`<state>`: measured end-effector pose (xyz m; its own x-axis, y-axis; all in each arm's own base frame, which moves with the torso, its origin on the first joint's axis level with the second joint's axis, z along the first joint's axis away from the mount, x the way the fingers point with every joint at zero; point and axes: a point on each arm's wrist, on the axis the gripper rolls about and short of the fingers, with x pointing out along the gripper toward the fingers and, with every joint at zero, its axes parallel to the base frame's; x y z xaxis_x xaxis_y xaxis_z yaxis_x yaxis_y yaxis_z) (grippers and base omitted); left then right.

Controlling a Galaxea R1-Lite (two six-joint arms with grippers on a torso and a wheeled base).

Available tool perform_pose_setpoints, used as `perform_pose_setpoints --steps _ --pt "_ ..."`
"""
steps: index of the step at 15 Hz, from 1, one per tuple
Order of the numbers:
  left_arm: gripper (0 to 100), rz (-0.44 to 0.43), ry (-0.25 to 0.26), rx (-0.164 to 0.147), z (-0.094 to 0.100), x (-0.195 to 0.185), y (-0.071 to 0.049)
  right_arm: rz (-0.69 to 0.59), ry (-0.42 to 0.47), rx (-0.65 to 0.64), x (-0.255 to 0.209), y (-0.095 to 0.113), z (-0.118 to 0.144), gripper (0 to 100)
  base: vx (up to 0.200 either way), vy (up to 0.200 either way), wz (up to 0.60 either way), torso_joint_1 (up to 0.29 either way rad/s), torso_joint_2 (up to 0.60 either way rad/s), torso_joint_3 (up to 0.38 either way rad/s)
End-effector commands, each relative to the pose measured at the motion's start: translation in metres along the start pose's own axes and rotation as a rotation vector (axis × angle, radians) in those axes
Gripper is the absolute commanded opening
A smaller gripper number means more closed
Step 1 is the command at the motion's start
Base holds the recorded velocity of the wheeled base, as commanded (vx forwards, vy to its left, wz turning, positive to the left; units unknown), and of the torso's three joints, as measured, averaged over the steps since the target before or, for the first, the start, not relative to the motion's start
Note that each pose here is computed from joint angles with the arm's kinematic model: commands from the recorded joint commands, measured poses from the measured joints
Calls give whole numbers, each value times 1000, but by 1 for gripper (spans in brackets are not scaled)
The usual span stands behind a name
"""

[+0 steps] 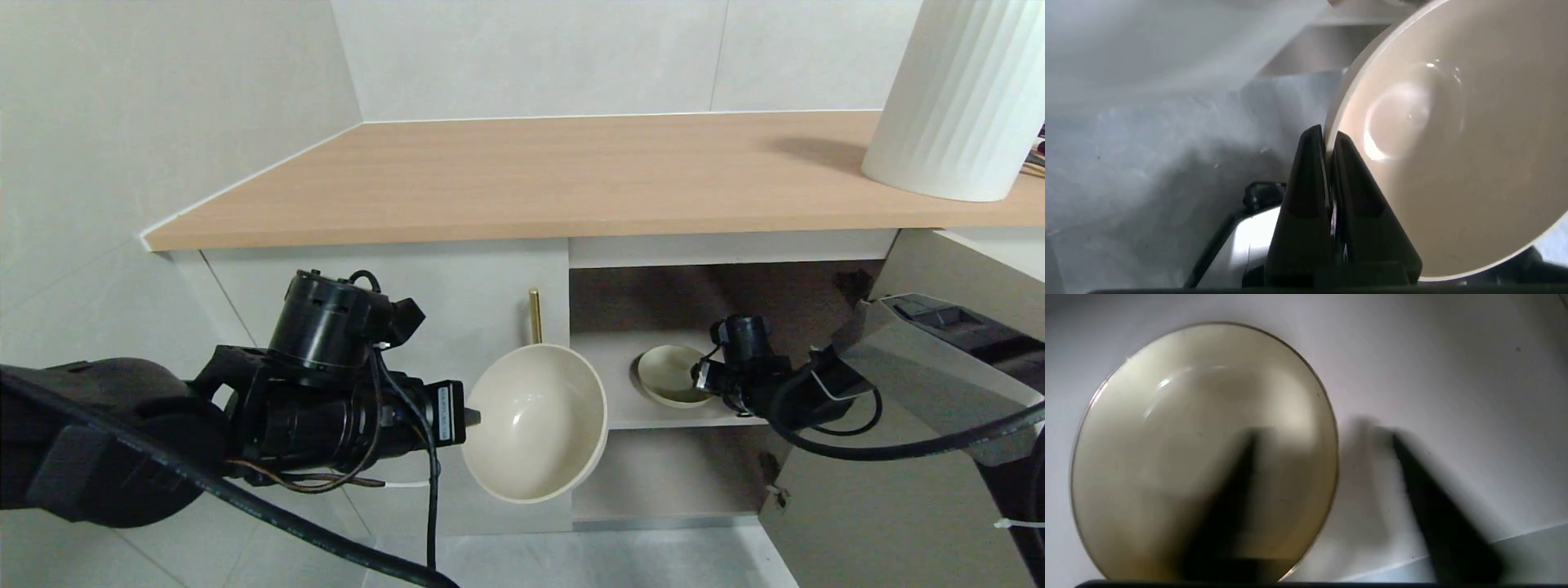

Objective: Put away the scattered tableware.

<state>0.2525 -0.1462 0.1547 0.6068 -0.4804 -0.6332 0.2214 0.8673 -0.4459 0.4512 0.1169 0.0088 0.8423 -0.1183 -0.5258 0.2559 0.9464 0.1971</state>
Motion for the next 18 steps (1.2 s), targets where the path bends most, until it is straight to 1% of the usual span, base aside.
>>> perform_pose_setpoints --steps 1,2,3,4,6,7,8,9,10,11,12,13,15,18 --pt "0 9 24 0 -3 5 1 13 4 -4 -15 0 5 100 0 0 0 0 0 0" --pt "0 9 24 0 -3 5 1 13 4 -4 -15 0 5 100 0 0 0 0 0 0" --pt "0 57 45 1 -7 10 2 92 26 -18 -51 7 13 100 0 0 0 0 0 0" --pt "0 105 49 8 -10 16 2 175 55 -33 -79 12 16 100 0 0 0 0 0 0" --pt "0 169 57 20 -16 28 3 341 119 -87 -127 19 13 100 0 0 0 0 0 0" --pt "0 184 66 26 -19 33 3 414 141 -124 -147 20 11 100 0 0 0 0 0 0" --pt "0 189 76 33 -22 35 2 460 153 -154 -160 21 9 100 0 0 0 0 0 0" --pt "0 202 92 47 -28 40 0 527 162 -198 -185 26 4 100 0 0 0 0 0 0" --pt "0 205 92 49 -28 41 0 532 165 -204 -188 26 3 100 0 0 0 0 0 0" --pt "0 217 94 51 -29 42 0 561 177 -235 -204 31 0 100 0 0 0 0 0 0" --pt "0 219 102 53 -31 43 0 588 217 -281 -226 34 -3 100 0 0 0 0 0 0" --pt "0 226 114 58 -33 44 0 607 233 -297 -237 36 -4 100 0 0 0 0 0 0" --pt "0 248 132 60 -34 45 1 636 252 -321 -254 36 -6 100 0 0 0 0 0 0" --pt "0 259 125 64 -33 49 -1 665 273 -352 -263 41 -17 100 0 0 0 0 0 0"
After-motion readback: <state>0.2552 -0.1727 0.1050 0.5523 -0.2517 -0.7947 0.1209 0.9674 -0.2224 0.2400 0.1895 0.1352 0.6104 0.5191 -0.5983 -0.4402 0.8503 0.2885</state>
